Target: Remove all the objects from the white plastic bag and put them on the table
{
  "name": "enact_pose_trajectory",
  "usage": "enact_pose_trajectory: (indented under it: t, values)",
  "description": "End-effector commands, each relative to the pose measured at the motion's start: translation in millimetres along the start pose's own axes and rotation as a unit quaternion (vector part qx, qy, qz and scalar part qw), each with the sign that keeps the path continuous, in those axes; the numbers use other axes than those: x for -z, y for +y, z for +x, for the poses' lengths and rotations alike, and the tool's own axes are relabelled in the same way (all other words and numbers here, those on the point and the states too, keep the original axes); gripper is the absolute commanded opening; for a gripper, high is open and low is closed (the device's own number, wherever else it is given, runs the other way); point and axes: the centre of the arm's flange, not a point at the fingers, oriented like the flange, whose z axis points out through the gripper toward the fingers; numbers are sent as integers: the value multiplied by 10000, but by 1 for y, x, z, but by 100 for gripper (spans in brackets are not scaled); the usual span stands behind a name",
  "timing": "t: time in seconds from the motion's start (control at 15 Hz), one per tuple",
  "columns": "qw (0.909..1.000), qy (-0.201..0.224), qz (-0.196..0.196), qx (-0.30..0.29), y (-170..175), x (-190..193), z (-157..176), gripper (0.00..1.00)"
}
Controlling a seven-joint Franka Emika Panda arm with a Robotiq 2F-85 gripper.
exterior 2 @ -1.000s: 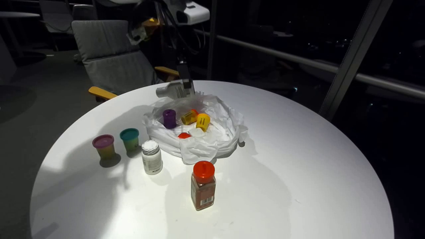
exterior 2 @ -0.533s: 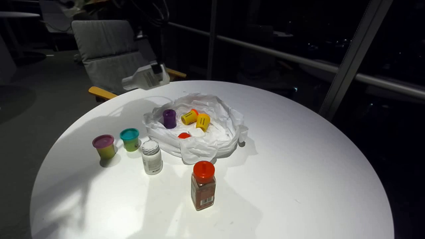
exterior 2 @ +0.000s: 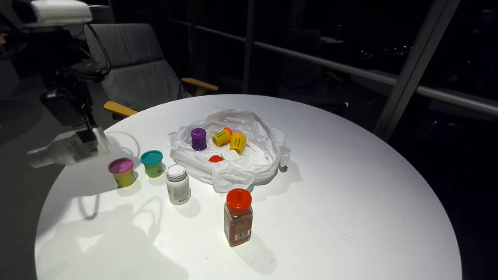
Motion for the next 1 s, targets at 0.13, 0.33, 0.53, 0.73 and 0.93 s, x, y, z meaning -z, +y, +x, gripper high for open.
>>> enact_pose_trajectory:
  t: [0.13,0.33,0.53,0.73,0.93]
  values:
    - [9946,4,-101,1033,5,-49,-15,11]
    - [9909,28,-444,1267,4,-78,-7,11]
    - [9875,116,-701,1410,2,-98,6,11]
    - [9866,193,-733,1446,-4,-111,22,11]
    - [9865,332,-663,1463,-16,-103,33,61]
